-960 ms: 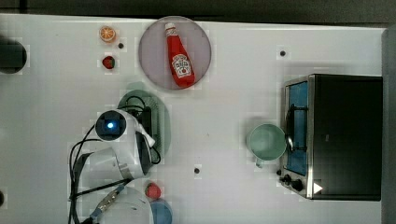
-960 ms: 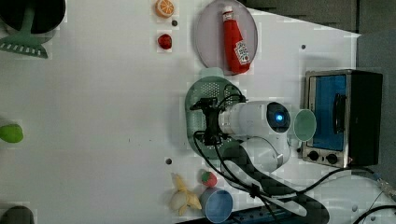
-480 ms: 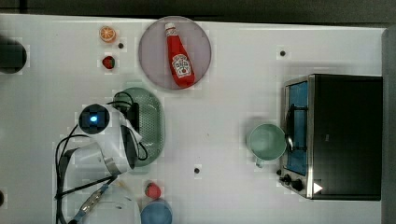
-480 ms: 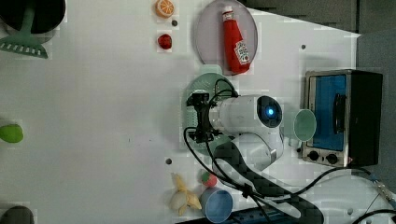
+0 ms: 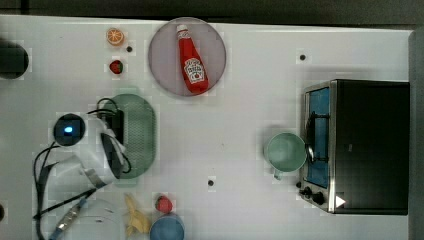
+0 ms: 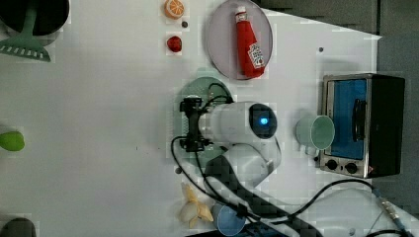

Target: Drag strainer right to left.

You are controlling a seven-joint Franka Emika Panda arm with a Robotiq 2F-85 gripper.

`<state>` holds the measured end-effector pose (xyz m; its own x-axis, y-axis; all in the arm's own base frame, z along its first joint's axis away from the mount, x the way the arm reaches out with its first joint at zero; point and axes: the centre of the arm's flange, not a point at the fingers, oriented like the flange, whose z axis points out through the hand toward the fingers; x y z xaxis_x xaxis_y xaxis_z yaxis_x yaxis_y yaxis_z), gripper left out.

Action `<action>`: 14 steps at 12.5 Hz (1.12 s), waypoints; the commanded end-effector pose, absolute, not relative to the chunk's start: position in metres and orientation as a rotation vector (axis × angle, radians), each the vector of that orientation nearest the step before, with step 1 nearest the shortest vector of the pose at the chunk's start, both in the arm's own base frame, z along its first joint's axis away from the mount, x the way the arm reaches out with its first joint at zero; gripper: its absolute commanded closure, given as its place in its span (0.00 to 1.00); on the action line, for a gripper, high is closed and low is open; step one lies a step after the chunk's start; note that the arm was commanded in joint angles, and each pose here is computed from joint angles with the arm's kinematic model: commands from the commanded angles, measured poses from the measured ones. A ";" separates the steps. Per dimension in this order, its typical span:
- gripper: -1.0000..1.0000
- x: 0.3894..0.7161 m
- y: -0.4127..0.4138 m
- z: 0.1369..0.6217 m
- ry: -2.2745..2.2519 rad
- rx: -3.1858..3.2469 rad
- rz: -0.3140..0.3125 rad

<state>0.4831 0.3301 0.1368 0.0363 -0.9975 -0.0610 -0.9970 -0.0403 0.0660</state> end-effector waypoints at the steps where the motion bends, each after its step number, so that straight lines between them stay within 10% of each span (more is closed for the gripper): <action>1: 0.00 0.482 0.367 0.143 -2.251 2.200 -0.153; 14: 0.00 0.477 0.428 0.141 -2.295 2.207 -0.215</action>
<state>0.4819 0.4175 0.1340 -0.0069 -0.9930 -0.1176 -0.9973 -0.0019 0.0741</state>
